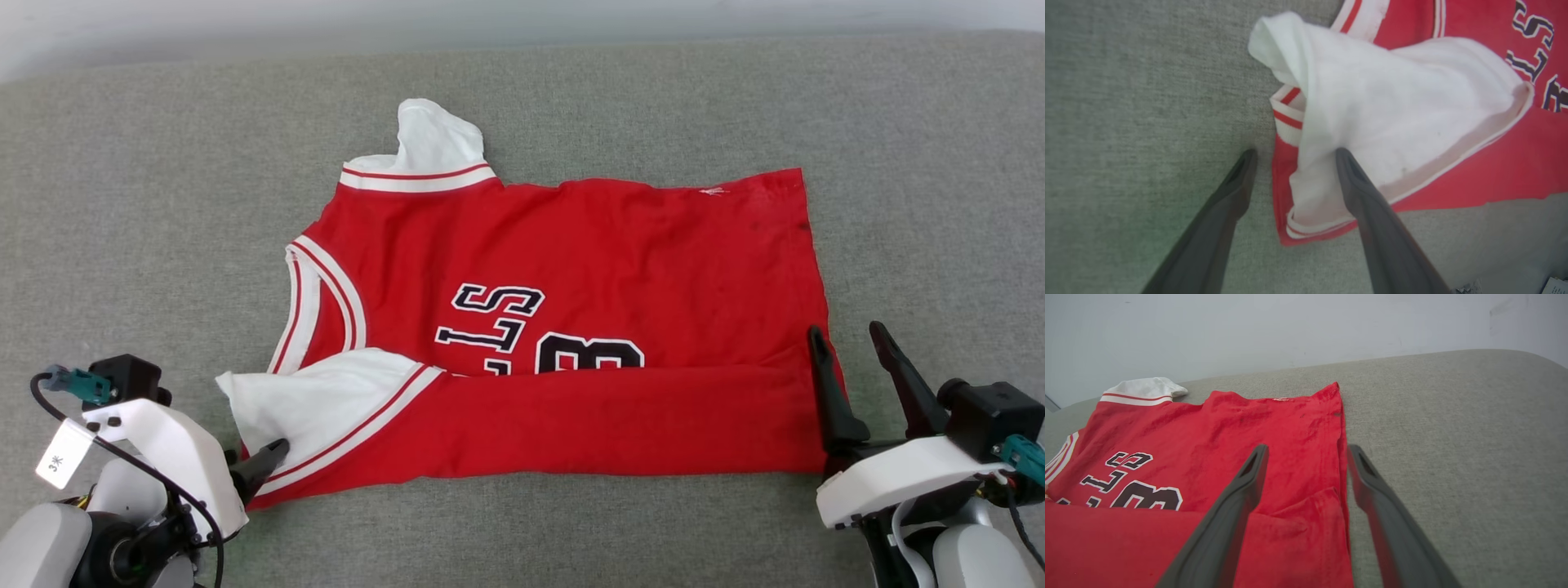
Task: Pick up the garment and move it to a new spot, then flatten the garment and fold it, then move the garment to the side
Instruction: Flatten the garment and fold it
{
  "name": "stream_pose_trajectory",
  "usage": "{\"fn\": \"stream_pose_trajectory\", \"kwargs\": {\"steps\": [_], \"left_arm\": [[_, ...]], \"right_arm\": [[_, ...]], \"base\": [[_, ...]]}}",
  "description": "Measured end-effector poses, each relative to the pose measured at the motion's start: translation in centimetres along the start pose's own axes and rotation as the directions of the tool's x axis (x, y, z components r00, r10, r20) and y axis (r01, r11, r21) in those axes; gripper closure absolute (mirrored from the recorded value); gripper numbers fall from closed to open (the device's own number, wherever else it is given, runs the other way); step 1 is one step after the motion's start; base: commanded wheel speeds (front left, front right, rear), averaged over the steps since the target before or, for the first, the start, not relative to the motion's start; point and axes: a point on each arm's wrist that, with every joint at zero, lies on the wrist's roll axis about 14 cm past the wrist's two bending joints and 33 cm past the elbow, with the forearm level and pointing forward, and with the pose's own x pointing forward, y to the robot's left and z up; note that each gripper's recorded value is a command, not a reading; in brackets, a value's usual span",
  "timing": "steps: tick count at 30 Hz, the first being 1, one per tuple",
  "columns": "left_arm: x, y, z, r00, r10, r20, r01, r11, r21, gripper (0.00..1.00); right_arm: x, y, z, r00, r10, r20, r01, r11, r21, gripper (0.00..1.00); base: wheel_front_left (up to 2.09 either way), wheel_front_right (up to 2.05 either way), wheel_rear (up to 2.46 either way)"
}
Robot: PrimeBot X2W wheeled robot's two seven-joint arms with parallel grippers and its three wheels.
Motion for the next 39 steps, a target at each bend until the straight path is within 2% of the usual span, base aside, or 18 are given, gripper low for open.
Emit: {"fn": "stream_pose_trajectory", "kwargs": {"steps": [3,4,5,8,11,14,17,19,26,29,33,39], "left_arm": [[0.9,0.0,-0.8,0.999,-0.005,-0.041,0.005,1.000,-0.001,0.00],[1.2,0.0,-1.0,0.999,-0.012,-0.048,0.011,1.000,-0.006,0.58],[1.4,-0.2,-1.1,0.998,-0.019,-0.054,0.019,1.000,-0.011,1.00],[1.6,-0.3,-1.1,0.998,-0.038,-0.055,0.037,0.999,-0.014,1.00],[1.7,-1.3,-1.1,0.997,-0.073,-0.031,0.072,0.997,-0.016,1.00],[1.2,-1.5,-0.6,0.997,-0.081,0.008,0.081,0.997,-0.005,1.00],[0.3,-1.8,0.1,0.995,-0.084,0.059,0.084,0.996,0.011,1.00],[-0.5,-1.9,0.7,0.992,-0.080,0.098,0.077,0.997,0.027,1.00],[-3.1,-2.5,2.6,0.974,-0.080,0.213,0.064,0.994,0.083,1.00],[-3.5,-3.1,2.9,0.968,-0.097,0.233,0.075,0.992,0.101,1.00],[-3.3,-3.3,3.5,0.965,-0.100,0.241,0.075,0.991,0.112,1.00],[-2.4,-3.3,3.4,0.967,-0.100,0.235,0.075,0.991,0.111,1.00]], "right_arm": [[0.1,-0.8,-0.4,1.000,-0.025,-0.013,0.025,1.000,0.006,0.00],[0.1,-1.1,-0.5,0.999,-0.031,-0.015,0.031,0.999,0.007,0.00],[0.1,-1.3,-0.6,0.999,-0.038,-0.024,0.039,0.999,0.011,0.00],[0.2,-1.6,-0.5,0.998,-0.046,-0.034,0.047,0.998,0.033,0.00],[0.5,-1.4,1.3,1.000,-0.023,0.015,0.022,0.996,0.083,0.00],[0.2,-2.4,2.2,1.000,-0.021,0.008,0.020,0.997,0.072,0.00],[-0.5,-3.4,1.6,0.997,-0.031,-0.076,0.035,0.998,0.057,0.00],[-1.2,-4.1,0.5,0.983,-0.032,-0.182,0.037,0.999,0.024,0.00],[-3.0,-4.0,-2.1,0.883,0.007,-0.469,-0.008,1.000,0.000,0.00],[-3.3,-3.4,-3.3,0.837,0.026,-0.546,-0.034,0.999,-0.005,0.00],[-2.5,-2.0,-4.7,0.800,0.067,-0.596,-0.074,0.997,0.013,0.00],[-2.8,-1.0,-8.9,0.690,0.101,-0.717,-0.089,0.995,0.054,0.00]], "base": [[0.00,0.00,0.00],[0.00,0.00,0.00],[0.00,0.00,0.00],[0.00,0.00,0.00],[0.00,0.00,0.00],[0.00,0.00,0.00],[0.00,0.00,0.00],[0.00,0.00,0.00],[0.00,0.00,0.00],[0.00,0.00,0.00],[0.00,0.00,0.00],[0.00,0.00,0.00]]}}
